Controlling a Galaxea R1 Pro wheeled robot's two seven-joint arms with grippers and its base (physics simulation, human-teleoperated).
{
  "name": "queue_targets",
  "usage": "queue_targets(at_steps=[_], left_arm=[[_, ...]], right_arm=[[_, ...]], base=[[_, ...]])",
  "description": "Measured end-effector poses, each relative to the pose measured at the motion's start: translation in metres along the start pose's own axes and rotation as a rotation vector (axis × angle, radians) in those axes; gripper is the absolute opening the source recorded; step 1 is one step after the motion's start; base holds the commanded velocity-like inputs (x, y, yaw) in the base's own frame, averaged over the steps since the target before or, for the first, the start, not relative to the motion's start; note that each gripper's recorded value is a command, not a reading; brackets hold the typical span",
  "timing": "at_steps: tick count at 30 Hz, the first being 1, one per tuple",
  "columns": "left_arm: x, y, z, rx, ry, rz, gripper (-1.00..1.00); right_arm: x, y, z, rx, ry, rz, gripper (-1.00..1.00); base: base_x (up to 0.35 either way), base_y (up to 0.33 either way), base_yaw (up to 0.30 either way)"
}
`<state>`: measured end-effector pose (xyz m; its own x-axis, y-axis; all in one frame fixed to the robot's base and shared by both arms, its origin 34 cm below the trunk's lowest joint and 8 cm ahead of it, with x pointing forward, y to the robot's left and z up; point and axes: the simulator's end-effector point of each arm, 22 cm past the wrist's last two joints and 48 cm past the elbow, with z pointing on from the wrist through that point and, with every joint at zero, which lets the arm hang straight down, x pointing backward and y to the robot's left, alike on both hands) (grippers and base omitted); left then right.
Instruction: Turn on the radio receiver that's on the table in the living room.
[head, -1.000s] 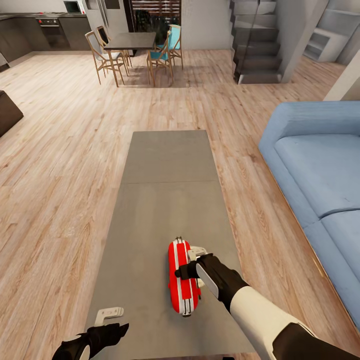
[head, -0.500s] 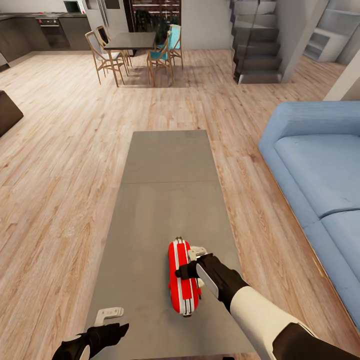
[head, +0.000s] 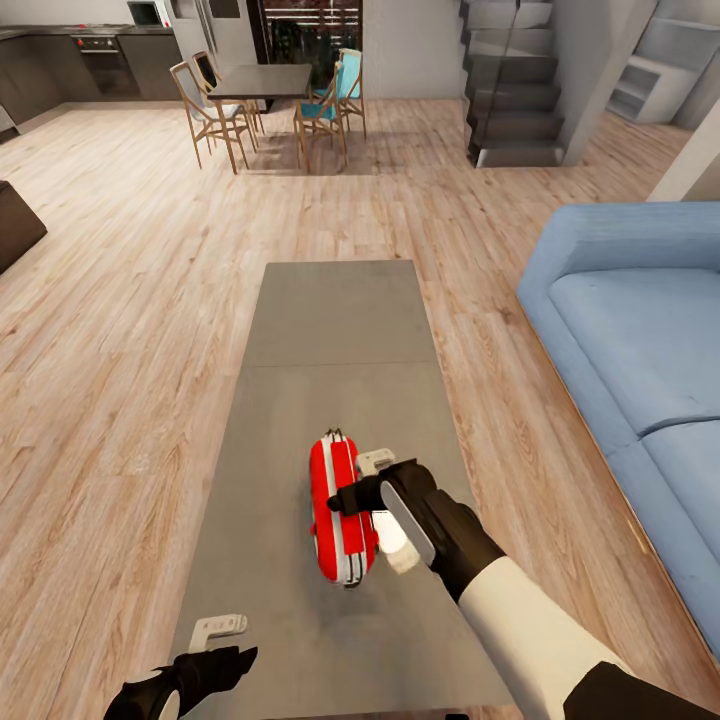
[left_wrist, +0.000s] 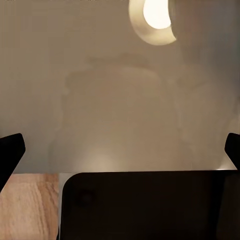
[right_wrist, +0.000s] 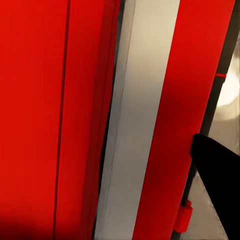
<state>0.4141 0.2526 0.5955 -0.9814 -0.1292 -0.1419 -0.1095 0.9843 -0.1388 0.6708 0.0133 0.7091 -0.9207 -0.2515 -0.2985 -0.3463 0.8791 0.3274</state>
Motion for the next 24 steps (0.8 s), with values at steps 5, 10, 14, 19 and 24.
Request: queue_targets(at_steps=[5, 10, 14, 19, 24], left_arm=[[0.0, 0.0, 0.0, 0.002, -0.001, -0.001, 1.0], [-0.001, -0.003, 0.0, 0.014, -0.003, -0.004, 1.0], [-0.016, -0.01, -0.006, 0.043, -0.033, 0.0, 1.0], [-0.064, -0.066, -0.043, 0.297, -0.107, 0.052, 1.0], [-0.079, -0.071, -0.059, 0.366, -0.089, 0.081, 1.0]], right_arm=[[-0.032, 0.012, -0.033, -0.001, -0.041, -0.037, -1.0], [-0.075, 0.028, -0.076, -0.026, -0.157, -0.064, -1.0], [-0.083, 0.03, -0.083, -0.04, -0.181, -0.058, -1.0], [-0.076, 0.034, -0.084, -0.115, -0.168, -0.05, -1.0], [-0.042, -0.015, -0.086, -0.155, -0.106, -0.081, -1.0]], base=[[0.0, 0.0, 0.0], [0.0, 0.0, 0.0], [0.0, 0.0, 0.0], [0.0, 0.0, 0.0], [0.0, 0.0, 0.0]])
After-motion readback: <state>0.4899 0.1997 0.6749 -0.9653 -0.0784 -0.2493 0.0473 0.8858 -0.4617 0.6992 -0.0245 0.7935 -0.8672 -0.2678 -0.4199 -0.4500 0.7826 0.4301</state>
